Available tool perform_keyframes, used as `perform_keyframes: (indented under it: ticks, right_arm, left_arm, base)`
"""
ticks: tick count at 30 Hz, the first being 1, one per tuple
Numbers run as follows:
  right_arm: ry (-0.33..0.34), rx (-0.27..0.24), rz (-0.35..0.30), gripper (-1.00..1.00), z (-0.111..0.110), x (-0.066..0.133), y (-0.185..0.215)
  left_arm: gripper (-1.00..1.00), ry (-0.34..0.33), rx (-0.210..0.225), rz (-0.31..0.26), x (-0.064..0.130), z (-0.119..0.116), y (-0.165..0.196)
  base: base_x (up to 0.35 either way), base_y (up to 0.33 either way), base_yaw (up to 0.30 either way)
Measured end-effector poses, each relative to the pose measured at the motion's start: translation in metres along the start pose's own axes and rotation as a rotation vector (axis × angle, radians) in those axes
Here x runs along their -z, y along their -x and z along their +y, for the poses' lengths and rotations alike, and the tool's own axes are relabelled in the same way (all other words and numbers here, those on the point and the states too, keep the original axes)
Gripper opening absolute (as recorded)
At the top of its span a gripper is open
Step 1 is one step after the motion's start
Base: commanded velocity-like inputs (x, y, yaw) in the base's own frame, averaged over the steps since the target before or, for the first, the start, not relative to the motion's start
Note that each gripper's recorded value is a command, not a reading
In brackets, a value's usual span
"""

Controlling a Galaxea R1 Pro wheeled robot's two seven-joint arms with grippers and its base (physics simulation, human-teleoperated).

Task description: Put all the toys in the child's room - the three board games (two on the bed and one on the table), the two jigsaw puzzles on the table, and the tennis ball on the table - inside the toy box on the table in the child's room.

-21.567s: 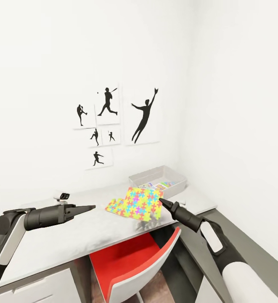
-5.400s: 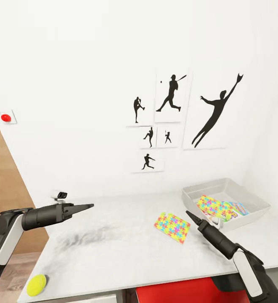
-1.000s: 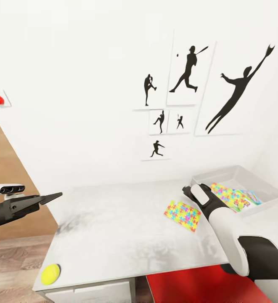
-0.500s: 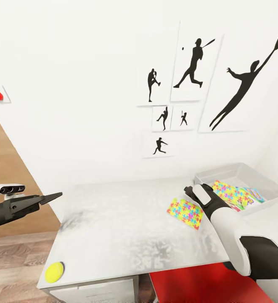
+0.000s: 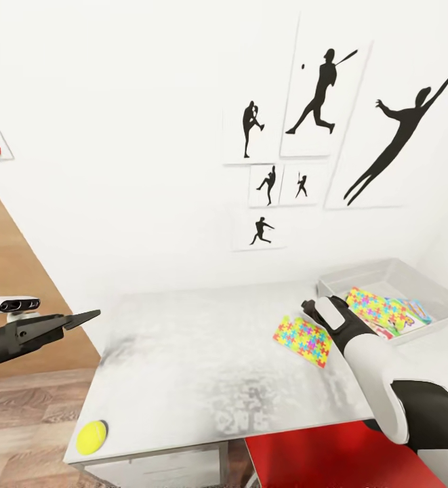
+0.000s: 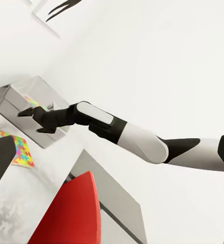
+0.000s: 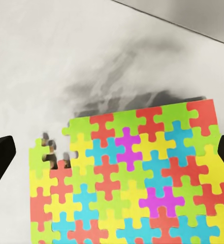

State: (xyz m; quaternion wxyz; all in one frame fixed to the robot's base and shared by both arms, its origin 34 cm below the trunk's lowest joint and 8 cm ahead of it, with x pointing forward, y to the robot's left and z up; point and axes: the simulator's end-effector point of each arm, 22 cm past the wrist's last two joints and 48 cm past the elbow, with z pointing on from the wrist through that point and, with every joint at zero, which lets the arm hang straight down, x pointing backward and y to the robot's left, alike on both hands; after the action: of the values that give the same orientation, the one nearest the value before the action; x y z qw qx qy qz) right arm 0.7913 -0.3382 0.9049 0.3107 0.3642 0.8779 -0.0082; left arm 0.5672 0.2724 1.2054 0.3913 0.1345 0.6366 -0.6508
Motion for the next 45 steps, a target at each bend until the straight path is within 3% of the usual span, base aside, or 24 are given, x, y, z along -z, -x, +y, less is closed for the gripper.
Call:
perform_keyframes:
  ticks: [11,20,45]
  right_arm:
    - [-0.014,0.001,0.012,1.0,-0.006,-0.009,-0.006]
    - [-0.049,-0.006,0.005,1.0,-0.028,-0.019,0.002]
    - [-0.077,-0.012,0.007,1.0,-0.039,-0.039,-0.01]
  left_arm:
    - [1.0,0.006,0.016,0.002,0.0,0.008,-0.003]
    - [1.0,0.01,0.032,0.003,0.0,0.015,-0.006]
    - [1.0,0.024,0.069,0.008,0.0,0.034,-0.014]
  base:
    - [0.0,0.0,0.0]
    - [0.0,-0.116,0.0]
    - [0.019,-0.016,0.0]
